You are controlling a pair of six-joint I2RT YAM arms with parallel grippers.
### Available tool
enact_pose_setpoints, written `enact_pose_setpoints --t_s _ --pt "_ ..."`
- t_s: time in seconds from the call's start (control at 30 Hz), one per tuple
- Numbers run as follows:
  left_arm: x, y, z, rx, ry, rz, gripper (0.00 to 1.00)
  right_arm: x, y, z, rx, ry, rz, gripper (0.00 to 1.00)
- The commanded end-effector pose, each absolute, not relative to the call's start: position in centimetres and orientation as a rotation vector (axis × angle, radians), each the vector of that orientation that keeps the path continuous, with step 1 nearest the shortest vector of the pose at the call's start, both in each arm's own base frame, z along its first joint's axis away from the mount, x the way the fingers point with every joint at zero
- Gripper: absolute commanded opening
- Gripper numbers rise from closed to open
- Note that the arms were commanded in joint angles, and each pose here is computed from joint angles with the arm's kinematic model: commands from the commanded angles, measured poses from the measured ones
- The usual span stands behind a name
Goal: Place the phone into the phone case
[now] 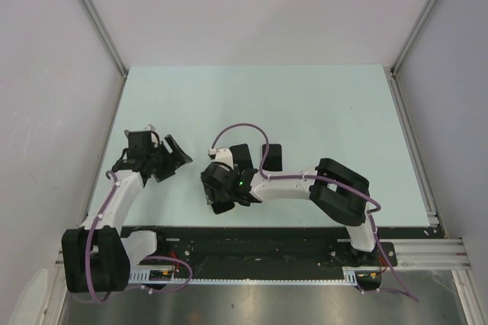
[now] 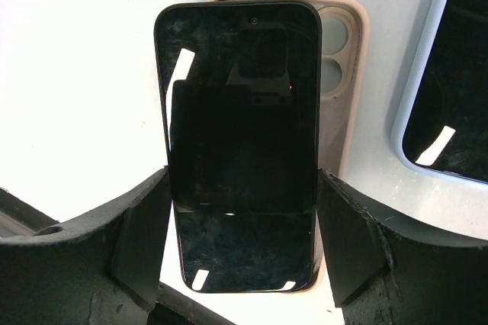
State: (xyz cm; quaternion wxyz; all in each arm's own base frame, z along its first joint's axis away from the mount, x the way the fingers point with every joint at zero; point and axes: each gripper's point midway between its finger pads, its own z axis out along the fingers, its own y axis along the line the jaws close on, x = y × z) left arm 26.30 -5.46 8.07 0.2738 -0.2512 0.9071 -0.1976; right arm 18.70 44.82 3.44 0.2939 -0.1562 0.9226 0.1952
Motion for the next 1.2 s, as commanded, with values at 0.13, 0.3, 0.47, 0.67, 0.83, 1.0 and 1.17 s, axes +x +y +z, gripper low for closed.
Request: enact_pose_setpoints --t_s 0.13,0.3,0.47,0.67,0.83,1.0,1.17 --pt "26.3 -7.2 8.8 -0.563 2.403 -0.678 0.79 18.4 44.8 5.7 -0.342 2.457 0.544 0.76" --pt "26.0 -8.7 8.5 -0.519 2.406 -0.788 0.72 19.3 44.7 6.1 -0.313 2.457 0.558 0.81" --pt "25.8 -9.8 8.3 -0.481 2.413 -0.849 0.66 19.7 44.4 6.3 -0.311 2.454 0.552 0.86" --pt "25.1 -11.6 7.1 -0.444 2.477 -0.875 0.6 19.9 44.5 7.5 -0.313 2.446 0.593 0.8" --pt "24.8 -11.9 6.3 -0.434 2.512 -0.846 0.57 20.0 44.6 8.5 -0.325 2.437 0.63 0.76" --pt "25.2 -11.5 6.7 -0.414 2.511 -0.782 0.54 20.6 43.8 8.4 -0.322 2.454 0.612 0.73" --pt "24.7 -11.6 6.1 -0.404 2.541 -0.762 0.52 20.7 43.1 6.7 -0.353 2.493 0.563 0.74"
